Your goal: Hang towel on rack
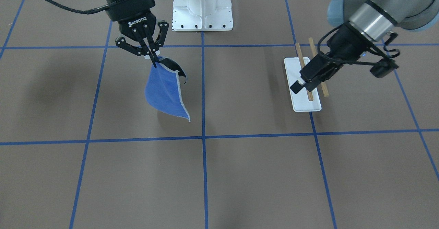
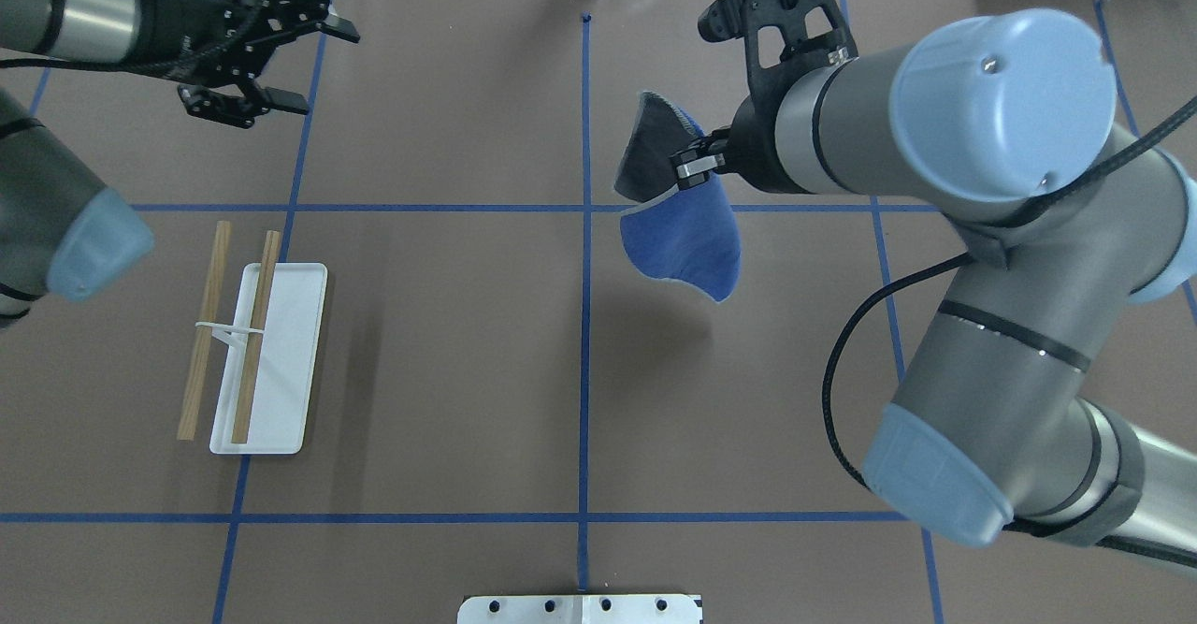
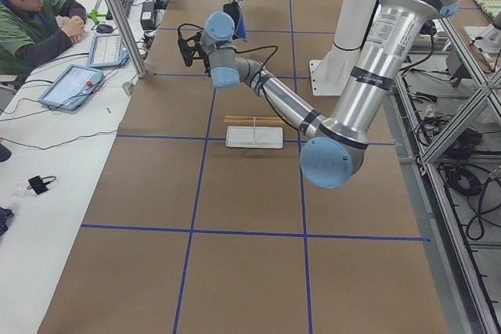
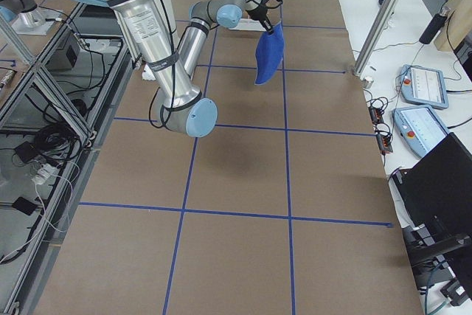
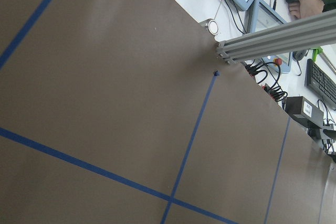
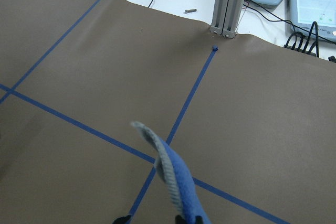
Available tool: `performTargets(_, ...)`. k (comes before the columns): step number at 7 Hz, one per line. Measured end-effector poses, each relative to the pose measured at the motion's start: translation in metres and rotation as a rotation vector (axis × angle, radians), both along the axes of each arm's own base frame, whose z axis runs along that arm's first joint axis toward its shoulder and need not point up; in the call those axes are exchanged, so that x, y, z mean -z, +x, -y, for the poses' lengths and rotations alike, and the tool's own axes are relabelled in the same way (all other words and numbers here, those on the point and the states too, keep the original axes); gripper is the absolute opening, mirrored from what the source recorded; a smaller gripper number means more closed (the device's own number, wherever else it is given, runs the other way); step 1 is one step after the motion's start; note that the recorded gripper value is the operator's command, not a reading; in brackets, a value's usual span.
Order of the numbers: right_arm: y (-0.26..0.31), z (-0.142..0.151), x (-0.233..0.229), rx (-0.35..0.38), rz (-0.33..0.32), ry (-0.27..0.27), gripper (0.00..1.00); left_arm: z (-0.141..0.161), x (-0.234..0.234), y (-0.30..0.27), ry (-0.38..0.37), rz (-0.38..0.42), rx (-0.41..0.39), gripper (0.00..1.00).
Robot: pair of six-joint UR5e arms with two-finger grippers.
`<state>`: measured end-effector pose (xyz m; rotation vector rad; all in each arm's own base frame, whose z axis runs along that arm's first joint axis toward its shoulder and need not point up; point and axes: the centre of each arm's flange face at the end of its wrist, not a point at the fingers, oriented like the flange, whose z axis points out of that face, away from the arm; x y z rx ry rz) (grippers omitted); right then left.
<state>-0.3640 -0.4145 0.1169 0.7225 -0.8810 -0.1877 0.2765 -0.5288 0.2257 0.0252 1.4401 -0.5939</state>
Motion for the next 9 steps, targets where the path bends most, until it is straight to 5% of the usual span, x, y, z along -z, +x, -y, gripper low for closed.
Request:
performTargets(4,-0.071,-0.067,0.025,-0.058,-0.050,0.164,0.00,-0.028,0.036,0.070,-0.076,-0.071,0.006,0.97)
performTargets(9,-0.081,-0.078,0.032,-0.081,-0.051,0.190,0.00,-0.061,0.061,0.118,-0.231,-0.160,-0.033,0.97)
